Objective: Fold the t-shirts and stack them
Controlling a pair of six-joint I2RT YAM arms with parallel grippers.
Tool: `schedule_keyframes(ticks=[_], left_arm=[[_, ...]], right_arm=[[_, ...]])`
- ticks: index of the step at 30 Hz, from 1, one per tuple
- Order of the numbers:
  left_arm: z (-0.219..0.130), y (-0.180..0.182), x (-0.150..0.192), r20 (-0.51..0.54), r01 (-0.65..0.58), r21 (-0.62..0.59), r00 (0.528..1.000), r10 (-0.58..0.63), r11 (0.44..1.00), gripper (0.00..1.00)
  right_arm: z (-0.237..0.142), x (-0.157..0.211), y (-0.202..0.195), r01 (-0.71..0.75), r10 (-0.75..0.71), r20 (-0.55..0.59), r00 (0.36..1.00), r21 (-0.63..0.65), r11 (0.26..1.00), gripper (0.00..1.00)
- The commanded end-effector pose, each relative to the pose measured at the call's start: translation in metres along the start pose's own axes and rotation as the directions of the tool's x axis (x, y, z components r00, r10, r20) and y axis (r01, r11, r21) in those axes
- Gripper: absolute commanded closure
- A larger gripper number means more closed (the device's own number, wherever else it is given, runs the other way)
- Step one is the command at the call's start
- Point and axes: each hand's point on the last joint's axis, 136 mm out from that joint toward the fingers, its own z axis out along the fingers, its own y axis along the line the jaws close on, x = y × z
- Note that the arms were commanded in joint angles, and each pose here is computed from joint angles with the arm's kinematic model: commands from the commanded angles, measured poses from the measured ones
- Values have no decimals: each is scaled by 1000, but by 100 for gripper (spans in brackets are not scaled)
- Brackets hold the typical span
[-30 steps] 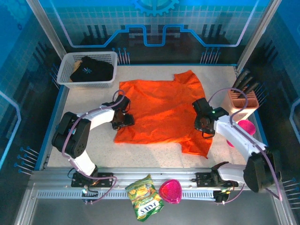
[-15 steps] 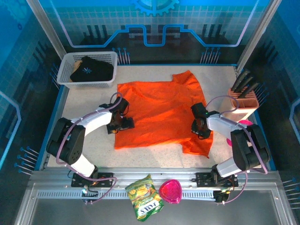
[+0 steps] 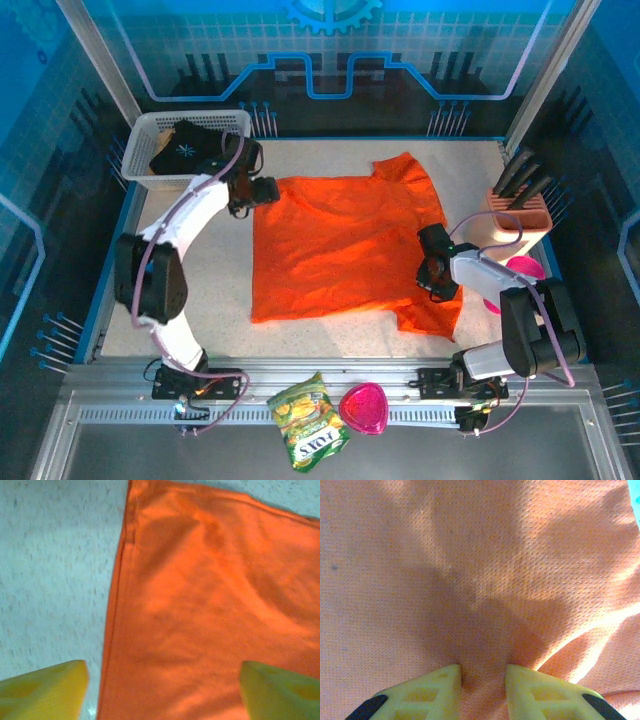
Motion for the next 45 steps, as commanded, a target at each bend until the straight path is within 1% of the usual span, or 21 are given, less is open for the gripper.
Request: schedule_keyframes(ticks=[1, 3, 5, 6, 10, 14, 20, 23, 27, 32, 36, 40, 43, 45], left_arm=[[37, -1, -12, -69, -46, -11, 997, 46, 999, 34], [59, -1, -21, -103, -57, -33, 993, 54, 998, 46], [76, -3, -31, -118, -80, -59, 990, 73, 995, 53], [83, -3, -35, -122, -91, -69, 989, 82, 993, 54], [109, 4, -49, -126, -142, -147, 984, 124, 979, 55], [119, 15, -62, -109, -183, -229, 981, 161, 956, 52], [131, 26, -69, -120, -193, -263, 979, 166, 945, 49], [140, 33, -68, -140, -188, -262, 978, 156, 946, 48], [152, 35, -64, -176, -185, -231, 974, 146, 955, 46], [166, 41, -60, -195, -194, -247, 970, 147, 949, 43], [171, 43, -60, -216, -195, -241, 966, 144, 951, 41], [174, 30, -53, -243, -196, -158, 958, 154, 968, 41], [178, 17, -42, -279, -179, -74, 948, 152, 981, 42], [181, 13, -35, -303, -160, -42, 943, 140, 986, 43]], right_arm=[[-5, -3, -5, 7, -7, -9, 1000, 24, 1000, 70], [-7, -3, -6, 13, -12, -9, 1000, 23, 1000, 72], [-8, -3, -6, 16, -16, -6, 1000, 19, 1000, 74], [-8, -3, -6, 17, -17, -6, 1000, 18, 1000, 74], [-9, -1, -7, 26, -26, -13, 1000, 15, 1000, 76], [-10, -1, -7, 31, -31, -17, 999, 10, 999, 76], [-8, 1, -5, 33, -33, -28, 999, 2, 999, 78], [-7, 1, -4, 33, -33, -33, 999, 0, 999, 80], [-7, 1, -4, 36, -36, -33, 999, -1, 999, 80], [-8, 2, -3, 41, -41, -36, 999, -5, 999, 82], [-8, 2, -3, 42, -42, -36, 998, -9, 999, 83], [-8, 1, -3, 41, -41, -35, 999, -10, 999, 84], [-8, 1, -2, 42, -43, -38, 998, -13, 999, 85], [-9, 1, -1, 46, -46, -38, 998, -18, 999, 86]])
